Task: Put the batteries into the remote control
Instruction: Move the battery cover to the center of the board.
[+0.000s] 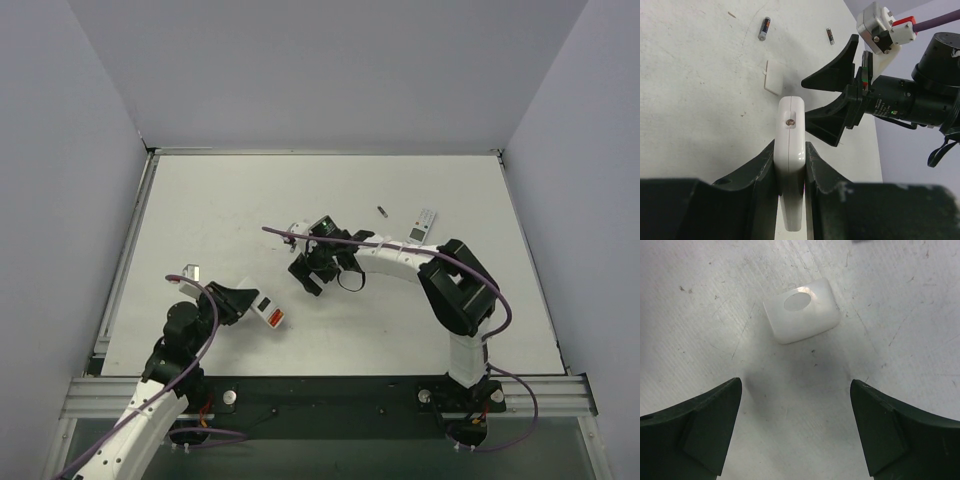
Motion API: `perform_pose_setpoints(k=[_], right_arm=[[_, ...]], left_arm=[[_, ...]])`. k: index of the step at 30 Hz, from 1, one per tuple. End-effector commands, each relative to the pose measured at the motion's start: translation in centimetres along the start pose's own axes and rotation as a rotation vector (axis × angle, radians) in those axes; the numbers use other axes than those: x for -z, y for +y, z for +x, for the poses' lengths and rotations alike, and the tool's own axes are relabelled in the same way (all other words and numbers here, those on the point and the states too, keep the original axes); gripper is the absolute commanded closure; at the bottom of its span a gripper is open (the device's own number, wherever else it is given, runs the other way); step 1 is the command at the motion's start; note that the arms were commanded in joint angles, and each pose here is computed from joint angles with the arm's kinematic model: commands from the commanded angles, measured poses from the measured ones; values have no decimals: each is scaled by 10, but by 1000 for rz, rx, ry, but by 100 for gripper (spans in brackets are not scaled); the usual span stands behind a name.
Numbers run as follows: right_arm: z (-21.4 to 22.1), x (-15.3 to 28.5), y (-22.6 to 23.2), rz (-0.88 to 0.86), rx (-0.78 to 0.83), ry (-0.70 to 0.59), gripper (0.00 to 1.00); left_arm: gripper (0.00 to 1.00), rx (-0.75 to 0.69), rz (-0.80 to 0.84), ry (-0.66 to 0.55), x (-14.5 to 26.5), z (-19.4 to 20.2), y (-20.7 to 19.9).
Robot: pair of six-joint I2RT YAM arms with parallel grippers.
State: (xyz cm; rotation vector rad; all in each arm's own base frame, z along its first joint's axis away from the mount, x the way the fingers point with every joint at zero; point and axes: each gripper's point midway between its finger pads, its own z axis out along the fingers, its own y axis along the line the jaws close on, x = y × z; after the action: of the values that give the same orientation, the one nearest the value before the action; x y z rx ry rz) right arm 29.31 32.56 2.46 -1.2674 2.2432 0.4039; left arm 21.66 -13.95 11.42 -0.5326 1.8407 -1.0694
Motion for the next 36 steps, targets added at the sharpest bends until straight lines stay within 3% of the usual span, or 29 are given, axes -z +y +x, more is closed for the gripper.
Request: perform_pose_setpoints(k=[1,23,36], right_arm=[[-23,-4,0,-65,86,-57,14],[-12,-37,0,-152,158,44,26],[-3,-38,-2,-142,160,75,45]], left_arm=[[100,-13,21,-43,2,-12,-12],[100,-20,19,-34,1,-12,-13],[100,-18,20,-27,1,-10,-12]])
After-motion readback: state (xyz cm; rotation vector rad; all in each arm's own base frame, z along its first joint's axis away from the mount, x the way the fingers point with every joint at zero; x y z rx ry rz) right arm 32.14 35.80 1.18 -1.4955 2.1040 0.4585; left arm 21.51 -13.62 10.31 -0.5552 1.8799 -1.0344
